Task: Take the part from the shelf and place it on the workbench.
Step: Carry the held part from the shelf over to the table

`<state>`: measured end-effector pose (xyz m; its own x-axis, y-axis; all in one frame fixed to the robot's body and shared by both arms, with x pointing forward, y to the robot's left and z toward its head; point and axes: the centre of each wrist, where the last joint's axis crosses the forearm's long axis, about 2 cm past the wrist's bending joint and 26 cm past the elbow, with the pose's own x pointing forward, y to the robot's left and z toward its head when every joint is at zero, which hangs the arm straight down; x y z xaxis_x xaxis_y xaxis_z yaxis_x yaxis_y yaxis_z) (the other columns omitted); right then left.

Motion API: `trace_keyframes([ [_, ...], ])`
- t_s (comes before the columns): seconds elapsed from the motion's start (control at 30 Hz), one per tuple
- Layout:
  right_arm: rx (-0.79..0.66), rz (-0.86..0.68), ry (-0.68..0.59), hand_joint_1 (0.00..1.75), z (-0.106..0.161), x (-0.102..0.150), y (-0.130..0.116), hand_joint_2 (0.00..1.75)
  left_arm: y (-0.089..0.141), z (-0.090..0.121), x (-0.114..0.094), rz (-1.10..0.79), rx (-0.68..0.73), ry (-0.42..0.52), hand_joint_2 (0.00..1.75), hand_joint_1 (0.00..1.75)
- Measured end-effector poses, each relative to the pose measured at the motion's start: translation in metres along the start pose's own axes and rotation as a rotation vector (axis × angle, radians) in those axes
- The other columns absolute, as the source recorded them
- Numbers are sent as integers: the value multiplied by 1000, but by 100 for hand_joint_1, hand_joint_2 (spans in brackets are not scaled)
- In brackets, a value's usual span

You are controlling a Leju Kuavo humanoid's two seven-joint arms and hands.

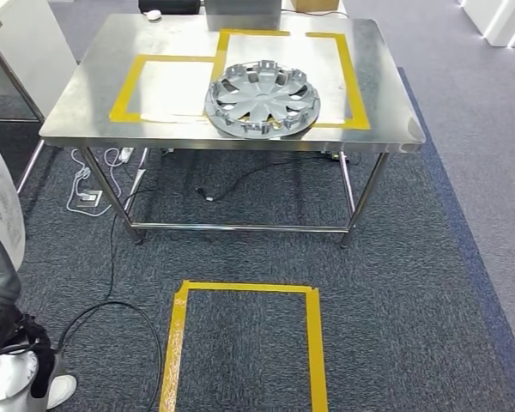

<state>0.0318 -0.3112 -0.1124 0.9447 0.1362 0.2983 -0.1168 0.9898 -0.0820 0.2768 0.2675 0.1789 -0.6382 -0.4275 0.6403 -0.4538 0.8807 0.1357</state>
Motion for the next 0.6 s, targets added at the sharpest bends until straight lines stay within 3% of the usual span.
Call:
trace_keyframes([
  [0.6, 4, 18, 26, 0, 1, -3, -1, 0, 1, -2, -1, 68, -68, 10, 175, 175],
])
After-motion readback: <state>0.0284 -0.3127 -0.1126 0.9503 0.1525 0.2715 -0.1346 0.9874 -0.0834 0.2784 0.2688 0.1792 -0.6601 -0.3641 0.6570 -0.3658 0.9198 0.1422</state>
